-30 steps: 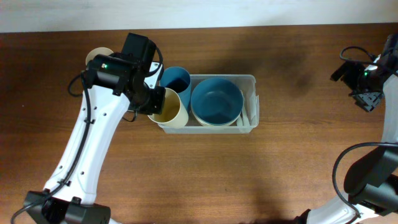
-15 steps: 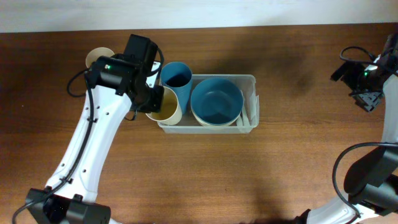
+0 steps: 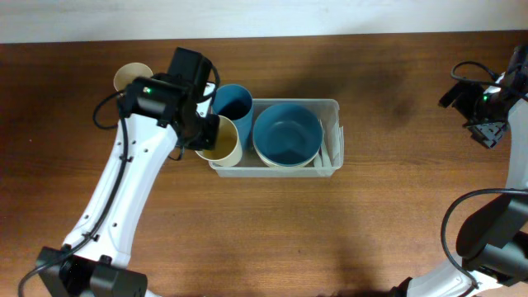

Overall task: Pack container
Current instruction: 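Lower the cream cup into the container's front left corner, then release and move the left gripper left to the remaining cream cup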

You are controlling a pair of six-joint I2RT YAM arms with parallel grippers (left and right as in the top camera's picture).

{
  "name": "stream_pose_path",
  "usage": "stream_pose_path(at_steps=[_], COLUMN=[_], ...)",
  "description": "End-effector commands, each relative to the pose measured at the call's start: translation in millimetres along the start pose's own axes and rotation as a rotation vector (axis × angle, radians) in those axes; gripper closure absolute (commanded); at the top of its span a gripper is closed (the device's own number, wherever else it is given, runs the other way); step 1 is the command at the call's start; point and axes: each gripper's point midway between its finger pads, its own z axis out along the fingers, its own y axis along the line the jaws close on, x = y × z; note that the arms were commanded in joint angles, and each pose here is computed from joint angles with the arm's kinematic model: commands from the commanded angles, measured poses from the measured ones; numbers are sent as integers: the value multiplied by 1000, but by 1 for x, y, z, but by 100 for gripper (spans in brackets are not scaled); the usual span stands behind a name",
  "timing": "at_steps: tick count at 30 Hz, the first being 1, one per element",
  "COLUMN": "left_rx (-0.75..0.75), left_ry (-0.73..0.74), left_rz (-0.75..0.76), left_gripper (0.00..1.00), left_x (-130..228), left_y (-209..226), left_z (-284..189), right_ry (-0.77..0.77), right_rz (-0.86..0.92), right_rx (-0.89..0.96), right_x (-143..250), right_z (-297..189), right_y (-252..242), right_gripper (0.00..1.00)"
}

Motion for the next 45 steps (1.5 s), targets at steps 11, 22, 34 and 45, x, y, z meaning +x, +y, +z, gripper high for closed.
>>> stream_pose_path(at_steps=[11,22,34,45], left_rx=[13,14,-6,-263], left_ry=[6,-5,-197,-316], left_rz=[34,33,-80,-295], left_gripper=[74,64,58,48], left_x=[3,1,-24,-57], left_y=[-16,-16,18,126], left_z=[18,18,-39,-36], right_ry=[-6,-6,-6,-7], right_rz=[3,3,3,3], right_rx=[10,9,9,9], right_x=[-2,-2,-2,-2], right_z=[-1,-1,-1,-1], right_y=[-3,-3,-3,-3], right_gripper=[1,1,1,1])
